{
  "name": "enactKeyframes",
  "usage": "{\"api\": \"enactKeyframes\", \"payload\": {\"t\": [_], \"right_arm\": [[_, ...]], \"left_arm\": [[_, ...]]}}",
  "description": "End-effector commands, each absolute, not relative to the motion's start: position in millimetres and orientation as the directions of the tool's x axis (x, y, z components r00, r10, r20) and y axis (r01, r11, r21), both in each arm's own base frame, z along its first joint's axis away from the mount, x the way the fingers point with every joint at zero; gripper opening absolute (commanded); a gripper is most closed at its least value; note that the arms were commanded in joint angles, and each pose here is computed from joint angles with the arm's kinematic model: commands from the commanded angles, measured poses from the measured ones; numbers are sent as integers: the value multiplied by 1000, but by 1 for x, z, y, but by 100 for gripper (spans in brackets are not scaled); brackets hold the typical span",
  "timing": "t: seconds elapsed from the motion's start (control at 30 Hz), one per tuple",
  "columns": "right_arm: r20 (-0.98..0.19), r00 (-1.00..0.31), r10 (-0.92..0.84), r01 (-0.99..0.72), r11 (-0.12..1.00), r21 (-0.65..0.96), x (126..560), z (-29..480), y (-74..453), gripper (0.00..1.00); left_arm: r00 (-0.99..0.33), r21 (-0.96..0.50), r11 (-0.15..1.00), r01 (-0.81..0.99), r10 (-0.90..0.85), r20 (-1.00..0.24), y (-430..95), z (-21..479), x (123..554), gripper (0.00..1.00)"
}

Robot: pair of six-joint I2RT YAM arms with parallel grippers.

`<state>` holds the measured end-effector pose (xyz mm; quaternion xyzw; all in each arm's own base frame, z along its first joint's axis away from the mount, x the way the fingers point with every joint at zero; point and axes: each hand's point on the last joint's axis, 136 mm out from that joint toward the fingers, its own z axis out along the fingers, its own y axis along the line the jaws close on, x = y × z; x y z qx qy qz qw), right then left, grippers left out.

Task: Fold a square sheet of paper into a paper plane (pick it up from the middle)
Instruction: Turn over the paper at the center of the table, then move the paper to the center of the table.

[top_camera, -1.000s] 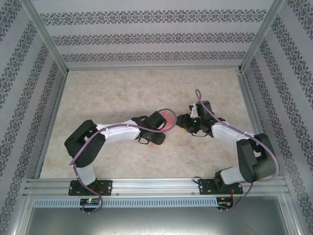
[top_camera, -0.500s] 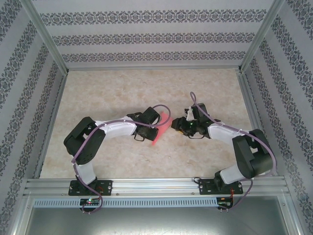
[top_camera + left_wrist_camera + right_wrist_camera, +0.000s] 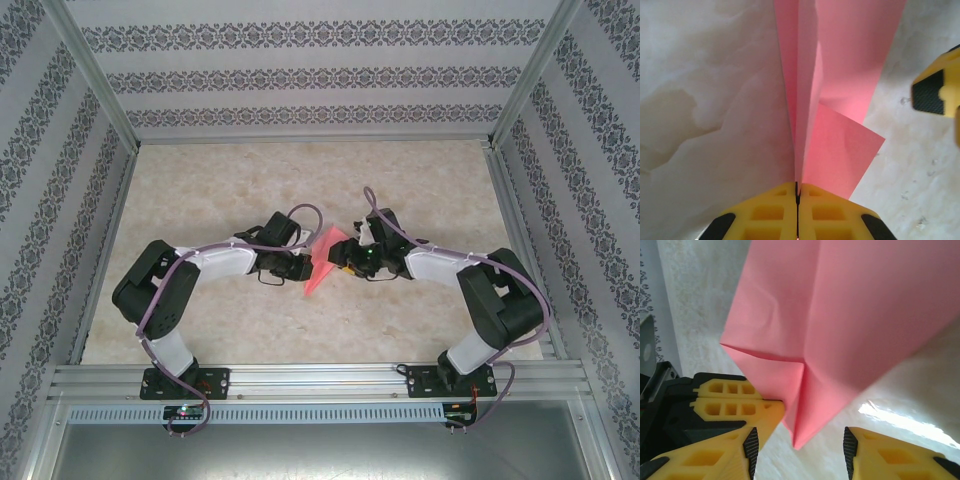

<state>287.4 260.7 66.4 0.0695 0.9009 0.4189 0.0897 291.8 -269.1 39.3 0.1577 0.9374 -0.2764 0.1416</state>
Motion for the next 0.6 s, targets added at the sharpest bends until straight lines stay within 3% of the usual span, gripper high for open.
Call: {"api": "enactKeyframes", "payload": {"t": [0.0,0.23,0.57], "right_arm": [[-92,-975,204,62,640,766,292,63,270,50],[-76,-978,196,85,698,711,287,48,269,51],[-60,-982,177,78,679,730,290,44,291,53]], "left_arm": [[-907,-551,743,380,183,-380,-276,57,296,8],[-923,-547,760,350,182,-339,-265,42,294,7],[-929,-561,758,334,164,-332,-260,38,291,6]]}}
